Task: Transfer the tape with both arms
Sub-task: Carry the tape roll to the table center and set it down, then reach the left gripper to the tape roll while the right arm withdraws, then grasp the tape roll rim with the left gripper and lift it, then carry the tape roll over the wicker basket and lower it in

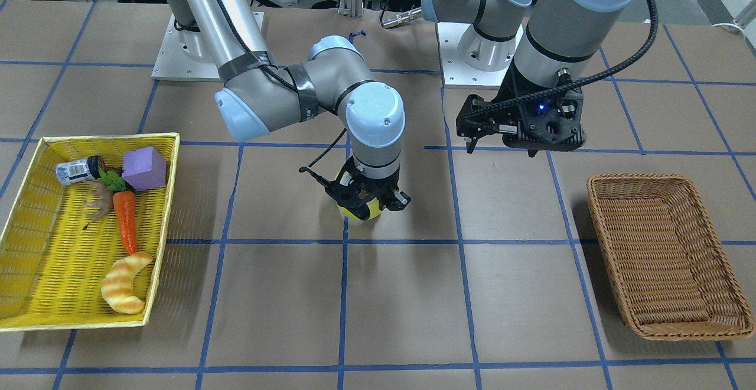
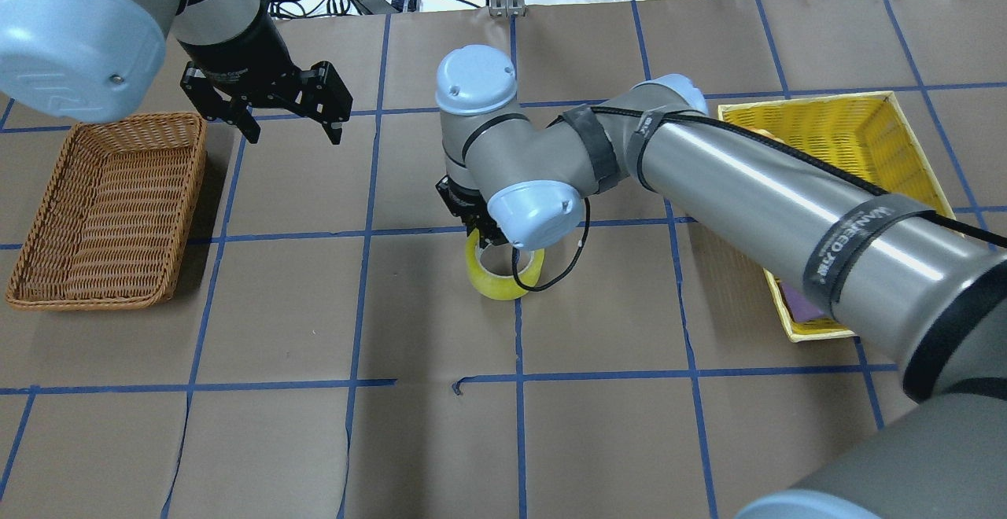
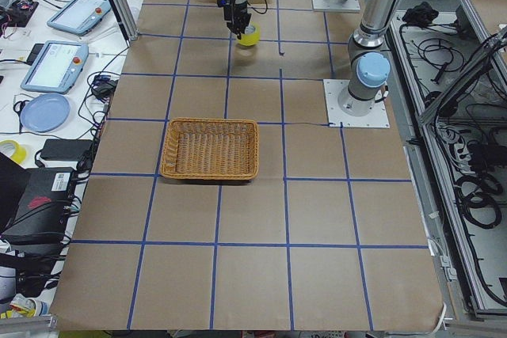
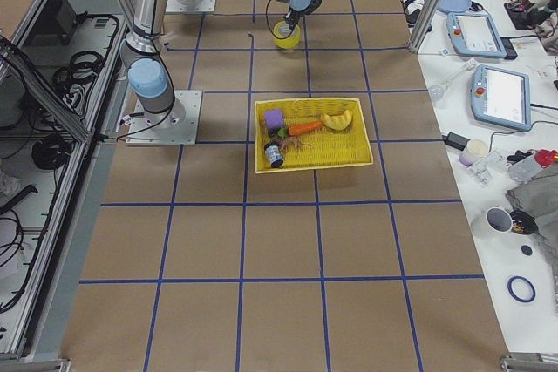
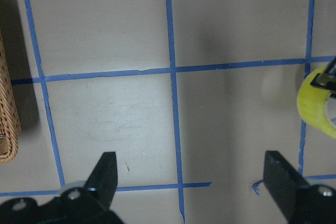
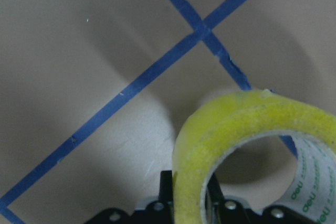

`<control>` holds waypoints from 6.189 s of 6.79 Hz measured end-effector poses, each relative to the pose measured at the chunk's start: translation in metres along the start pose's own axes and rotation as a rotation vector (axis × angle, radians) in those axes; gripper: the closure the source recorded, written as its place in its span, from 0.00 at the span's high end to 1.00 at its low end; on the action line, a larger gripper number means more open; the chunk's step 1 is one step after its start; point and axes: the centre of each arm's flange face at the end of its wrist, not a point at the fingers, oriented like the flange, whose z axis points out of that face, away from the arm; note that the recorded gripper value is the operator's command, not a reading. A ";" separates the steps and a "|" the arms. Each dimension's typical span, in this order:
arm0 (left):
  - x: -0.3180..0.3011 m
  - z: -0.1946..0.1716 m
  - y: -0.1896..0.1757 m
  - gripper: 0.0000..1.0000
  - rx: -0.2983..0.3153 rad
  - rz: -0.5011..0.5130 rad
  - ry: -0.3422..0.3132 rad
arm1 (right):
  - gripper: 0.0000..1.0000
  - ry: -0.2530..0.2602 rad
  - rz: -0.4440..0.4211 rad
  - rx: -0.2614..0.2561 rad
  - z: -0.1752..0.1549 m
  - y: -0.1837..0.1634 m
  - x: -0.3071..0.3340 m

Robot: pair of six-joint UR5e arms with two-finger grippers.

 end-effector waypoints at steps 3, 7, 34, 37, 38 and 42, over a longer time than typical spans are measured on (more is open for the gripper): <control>0.000 0.000 0.001 1.00 0.000 0.000 0.001 | 1.00 -0.023 -0.012 0.014 -0.005 0.014 -0.010; 0.012 0.019 0.005 1.00 -0.020 0.001 0.022 | 1.00 -0.027 -0.155 0.154 -0.106 -0.088 0.037; -0.389 0.189 -0.010 0.00 0.025 0.133 -0.048 | 1.00 0.010 -0.680 0.113 -0.273 -0.193 0.217; -0.426 0.234 -0.009 0.24 0.030 0.173 -0.091 | 1.00 0.013 -0.681 0.112 -0.272 -0.193 0.218; -0.434 0.254 -0.007 0.97 0.010 0.170 -0.073 | 1.00 0.013 -0.682 0.111 -0.272 -0.193 0.218; -0.421 0.181 -0.026 1.00 0.061 0.195 -0.218 | 1.00 0.014 -0.682 0.108 -0.270 -0.193 0.218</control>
